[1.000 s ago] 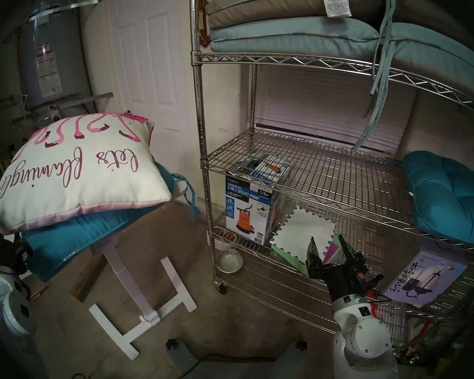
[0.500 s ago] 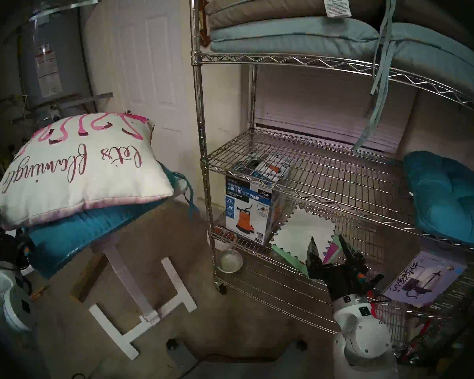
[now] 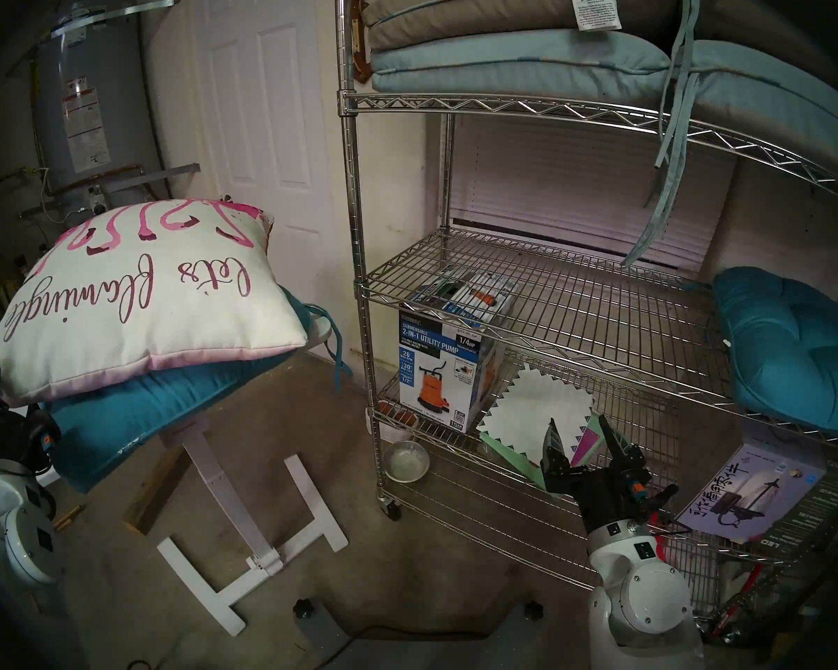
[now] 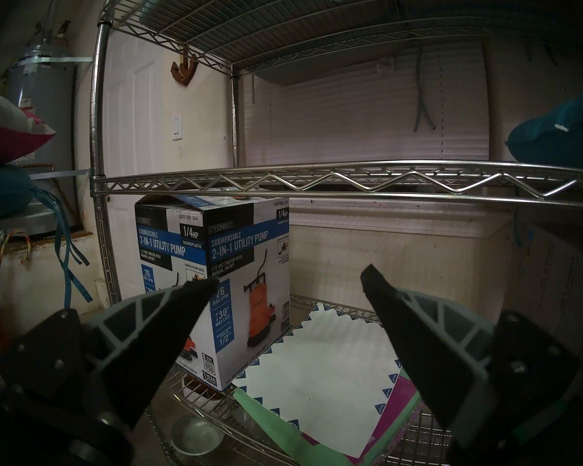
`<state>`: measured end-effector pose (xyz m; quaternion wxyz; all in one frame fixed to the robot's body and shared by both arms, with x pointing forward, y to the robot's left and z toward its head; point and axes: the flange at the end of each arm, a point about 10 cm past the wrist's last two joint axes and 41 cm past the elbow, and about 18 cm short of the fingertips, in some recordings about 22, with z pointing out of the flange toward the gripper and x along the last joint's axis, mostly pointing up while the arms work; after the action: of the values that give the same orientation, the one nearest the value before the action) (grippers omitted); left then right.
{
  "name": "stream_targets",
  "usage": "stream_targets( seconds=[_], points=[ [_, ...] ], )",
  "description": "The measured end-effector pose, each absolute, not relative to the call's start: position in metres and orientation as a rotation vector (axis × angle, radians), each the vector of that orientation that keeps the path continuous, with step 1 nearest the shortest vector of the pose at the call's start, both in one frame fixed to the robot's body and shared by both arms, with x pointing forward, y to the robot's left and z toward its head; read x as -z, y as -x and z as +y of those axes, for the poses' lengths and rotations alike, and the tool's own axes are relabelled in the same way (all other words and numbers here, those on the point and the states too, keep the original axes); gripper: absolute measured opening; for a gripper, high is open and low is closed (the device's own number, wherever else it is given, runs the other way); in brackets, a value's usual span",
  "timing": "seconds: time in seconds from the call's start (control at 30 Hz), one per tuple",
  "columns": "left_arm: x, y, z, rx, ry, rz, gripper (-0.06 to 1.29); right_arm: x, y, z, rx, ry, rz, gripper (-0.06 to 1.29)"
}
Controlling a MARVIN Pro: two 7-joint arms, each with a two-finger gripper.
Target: Put cushion on the shelf
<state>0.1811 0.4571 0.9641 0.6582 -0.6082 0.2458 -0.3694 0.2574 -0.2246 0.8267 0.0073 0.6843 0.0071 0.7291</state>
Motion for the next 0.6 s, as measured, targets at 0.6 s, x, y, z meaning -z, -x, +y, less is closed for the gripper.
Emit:
stream_targets(
  seconds=[0.6],
  points=[
    [-0.965,-0.182,0.457,0.839,1.373,0.556,1.27,-0.841,-0.248,-0.194,-2.422,-1.883,0.529,1.24]
  ],
)
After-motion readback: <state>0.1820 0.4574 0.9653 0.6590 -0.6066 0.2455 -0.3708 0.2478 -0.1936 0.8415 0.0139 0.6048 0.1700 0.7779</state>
